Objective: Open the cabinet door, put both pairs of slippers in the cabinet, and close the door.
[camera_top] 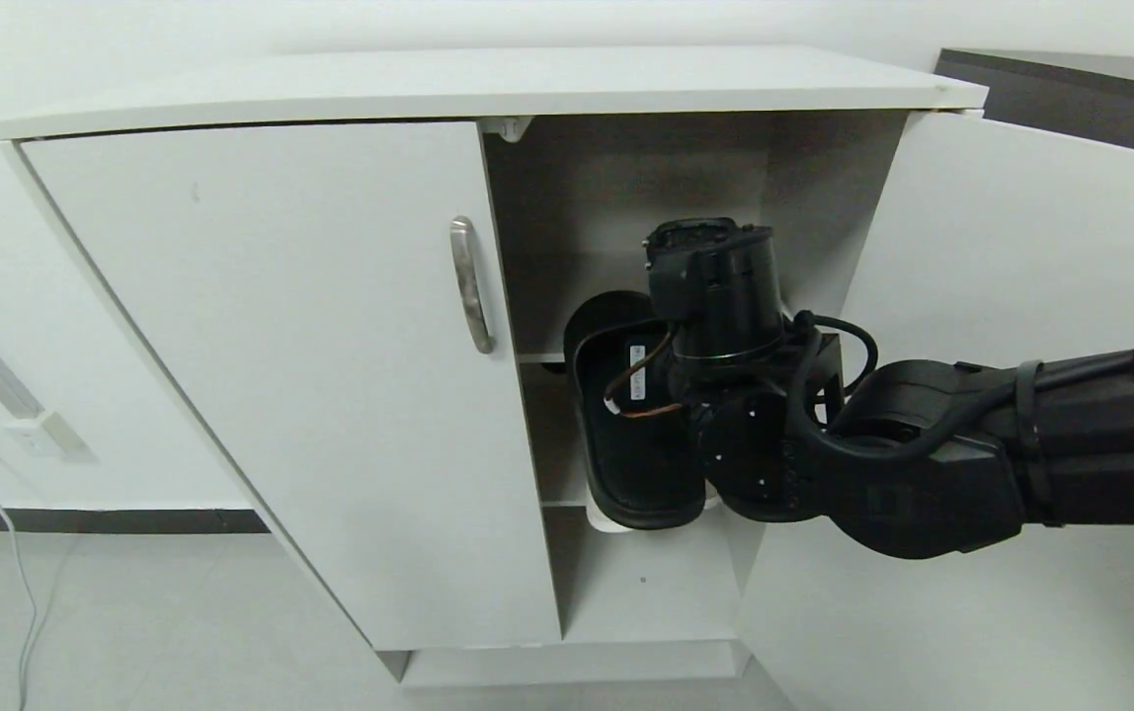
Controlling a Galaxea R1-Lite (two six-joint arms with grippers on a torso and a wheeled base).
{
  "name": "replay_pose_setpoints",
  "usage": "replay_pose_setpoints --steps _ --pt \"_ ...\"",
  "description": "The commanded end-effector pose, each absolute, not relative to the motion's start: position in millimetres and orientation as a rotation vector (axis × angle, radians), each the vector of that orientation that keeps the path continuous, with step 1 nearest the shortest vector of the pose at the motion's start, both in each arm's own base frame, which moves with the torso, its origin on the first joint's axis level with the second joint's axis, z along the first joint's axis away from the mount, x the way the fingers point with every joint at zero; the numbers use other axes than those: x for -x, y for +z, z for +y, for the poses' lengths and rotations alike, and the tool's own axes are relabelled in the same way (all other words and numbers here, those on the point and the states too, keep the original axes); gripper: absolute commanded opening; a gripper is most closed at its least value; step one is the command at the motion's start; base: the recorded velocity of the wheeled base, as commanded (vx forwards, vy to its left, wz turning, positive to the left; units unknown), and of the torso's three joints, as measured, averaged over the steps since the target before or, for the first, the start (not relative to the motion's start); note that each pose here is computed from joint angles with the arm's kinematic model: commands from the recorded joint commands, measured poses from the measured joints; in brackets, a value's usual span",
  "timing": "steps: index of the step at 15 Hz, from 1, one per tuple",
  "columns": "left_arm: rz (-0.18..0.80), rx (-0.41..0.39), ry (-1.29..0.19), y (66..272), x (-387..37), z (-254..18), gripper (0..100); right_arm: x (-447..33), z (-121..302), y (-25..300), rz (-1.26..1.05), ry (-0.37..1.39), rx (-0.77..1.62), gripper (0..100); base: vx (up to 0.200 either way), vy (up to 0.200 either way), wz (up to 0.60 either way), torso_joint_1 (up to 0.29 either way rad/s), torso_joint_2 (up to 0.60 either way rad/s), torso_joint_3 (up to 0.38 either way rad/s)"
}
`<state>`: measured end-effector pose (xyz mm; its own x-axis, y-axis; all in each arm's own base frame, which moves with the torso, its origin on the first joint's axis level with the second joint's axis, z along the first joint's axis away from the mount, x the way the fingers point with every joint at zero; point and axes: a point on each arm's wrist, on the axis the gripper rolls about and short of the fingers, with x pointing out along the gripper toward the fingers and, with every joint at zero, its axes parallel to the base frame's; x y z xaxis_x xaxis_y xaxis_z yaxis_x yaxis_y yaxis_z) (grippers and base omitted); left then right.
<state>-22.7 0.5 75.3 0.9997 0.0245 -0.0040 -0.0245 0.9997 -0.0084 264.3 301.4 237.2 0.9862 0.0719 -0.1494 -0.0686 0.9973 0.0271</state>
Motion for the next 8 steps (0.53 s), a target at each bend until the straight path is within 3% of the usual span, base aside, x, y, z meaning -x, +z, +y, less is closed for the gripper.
replay_pose_setpoints --steps 1,6,8 --pt "0.004 0.009 0.025 75.2 22.7 0.5 0 -264.4 301.4 237.6 0.15 0.07 -0.023 0 0.2 0.0 0.0 -0.007 0.0 0.002" --pt "0.003 0.009 0.025 75.4 22.7 0.5 0 -277.8 308.9 237.5 0.137 0.058 -0.037 0 0.2 0.0 0.0 0.003 0.0 0.002" --pt "0.003 0.009 0.026 75.4 22.7 0.5 0 -280.9 313.7 235.9 0.148 0.058 -0.024 0 0.0 0.0 0.0 0.0 0.0 0.0"
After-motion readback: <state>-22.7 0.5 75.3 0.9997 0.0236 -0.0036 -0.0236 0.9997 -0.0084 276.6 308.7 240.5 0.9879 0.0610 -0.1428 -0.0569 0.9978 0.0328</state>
